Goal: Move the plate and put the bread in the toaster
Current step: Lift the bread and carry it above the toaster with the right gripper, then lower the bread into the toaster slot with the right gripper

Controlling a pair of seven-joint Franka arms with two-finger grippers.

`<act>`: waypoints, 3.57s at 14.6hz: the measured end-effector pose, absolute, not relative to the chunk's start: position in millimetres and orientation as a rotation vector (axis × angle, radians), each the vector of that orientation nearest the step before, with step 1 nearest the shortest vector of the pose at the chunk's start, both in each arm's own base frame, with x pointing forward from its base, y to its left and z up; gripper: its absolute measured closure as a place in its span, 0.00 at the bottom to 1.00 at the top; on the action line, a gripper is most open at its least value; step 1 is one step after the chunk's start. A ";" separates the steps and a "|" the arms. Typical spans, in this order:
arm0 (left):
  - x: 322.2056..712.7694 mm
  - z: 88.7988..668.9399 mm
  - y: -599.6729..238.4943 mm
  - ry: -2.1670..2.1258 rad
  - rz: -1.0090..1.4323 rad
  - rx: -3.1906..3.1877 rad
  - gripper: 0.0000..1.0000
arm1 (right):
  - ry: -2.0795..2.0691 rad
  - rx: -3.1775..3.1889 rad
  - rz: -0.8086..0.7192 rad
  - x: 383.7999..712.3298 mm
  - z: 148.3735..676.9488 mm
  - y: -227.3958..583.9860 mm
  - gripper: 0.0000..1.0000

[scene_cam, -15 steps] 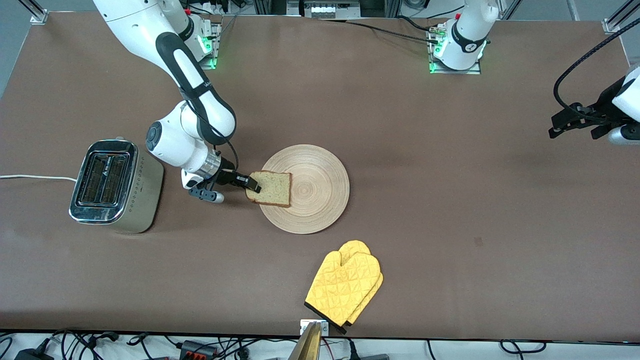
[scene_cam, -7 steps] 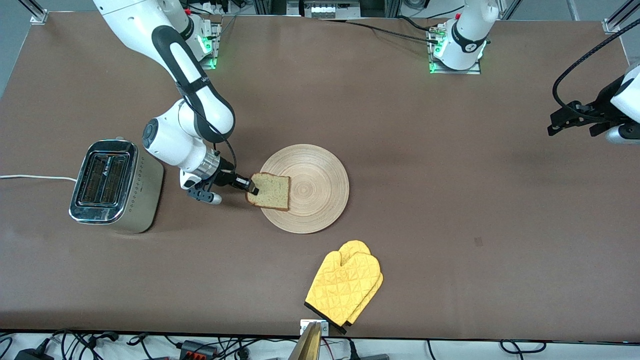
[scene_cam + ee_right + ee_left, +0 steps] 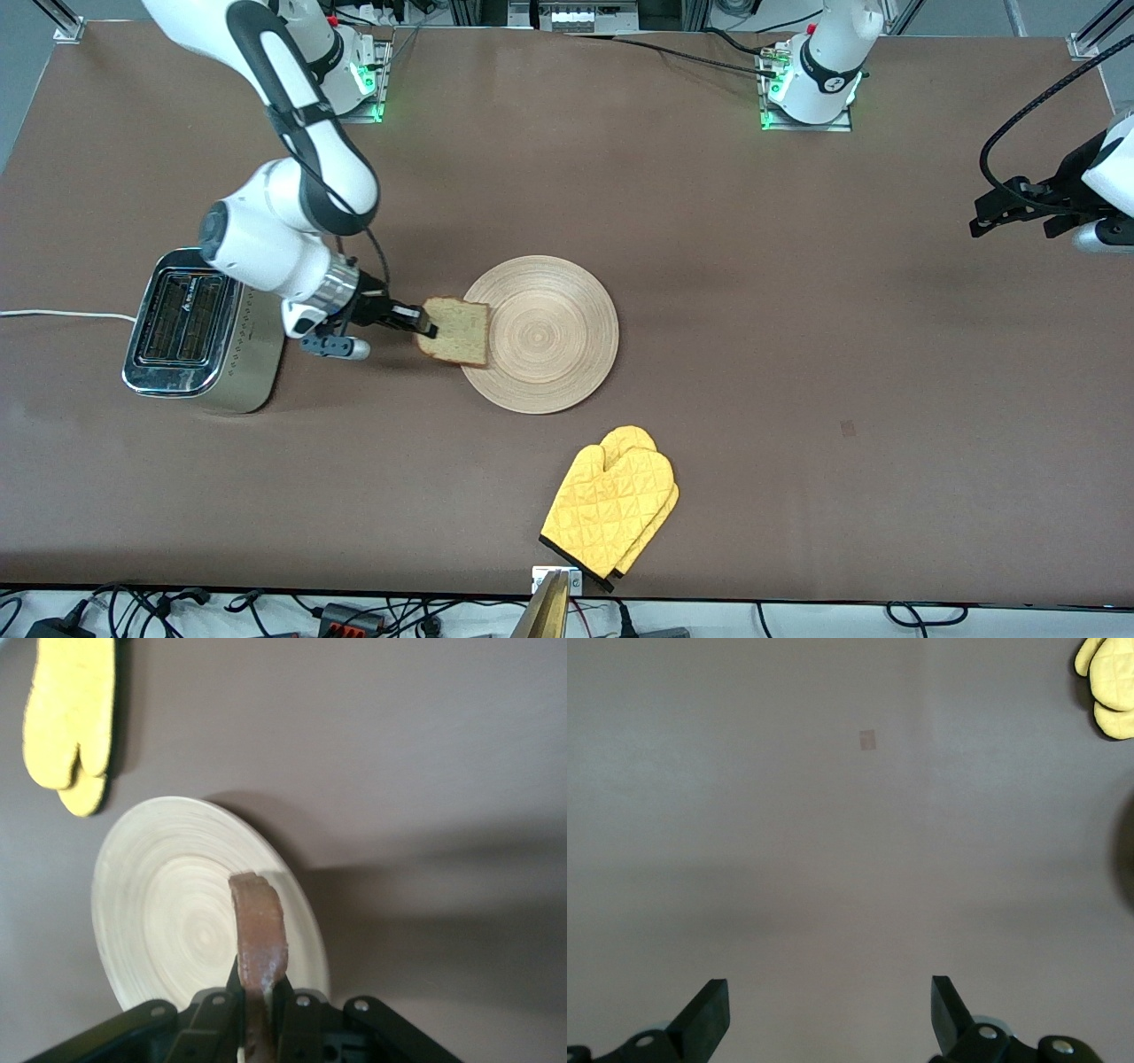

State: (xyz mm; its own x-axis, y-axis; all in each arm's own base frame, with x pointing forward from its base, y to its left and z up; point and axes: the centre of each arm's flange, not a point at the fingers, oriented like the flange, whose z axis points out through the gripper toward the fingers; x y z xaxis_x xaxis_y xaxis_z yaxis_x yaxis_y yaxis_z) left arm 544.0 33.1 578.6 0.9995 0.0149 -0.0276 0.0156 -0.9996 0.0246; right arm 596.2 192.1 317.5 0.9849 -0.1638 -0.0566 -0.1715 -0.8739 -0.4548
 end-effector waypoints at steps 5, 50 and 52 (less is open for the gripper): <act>543.6 579.3 33.0 0.024 -0.046 3.116 0.00 | 0.098 -2.847 0.258 622.1 441.5 116.6 0.89; 542.5 578.9 33.6 0.028 -0.060 3.115 0.00 | -0.040 -3.372 0.230 686.8 428.7 -8.7 0.89; 542.5 578.9 33.7 0.028 -0.061 3.115 0.00 | -0.043 -3.386 0.238 685.0 432.9 -10.7 0.89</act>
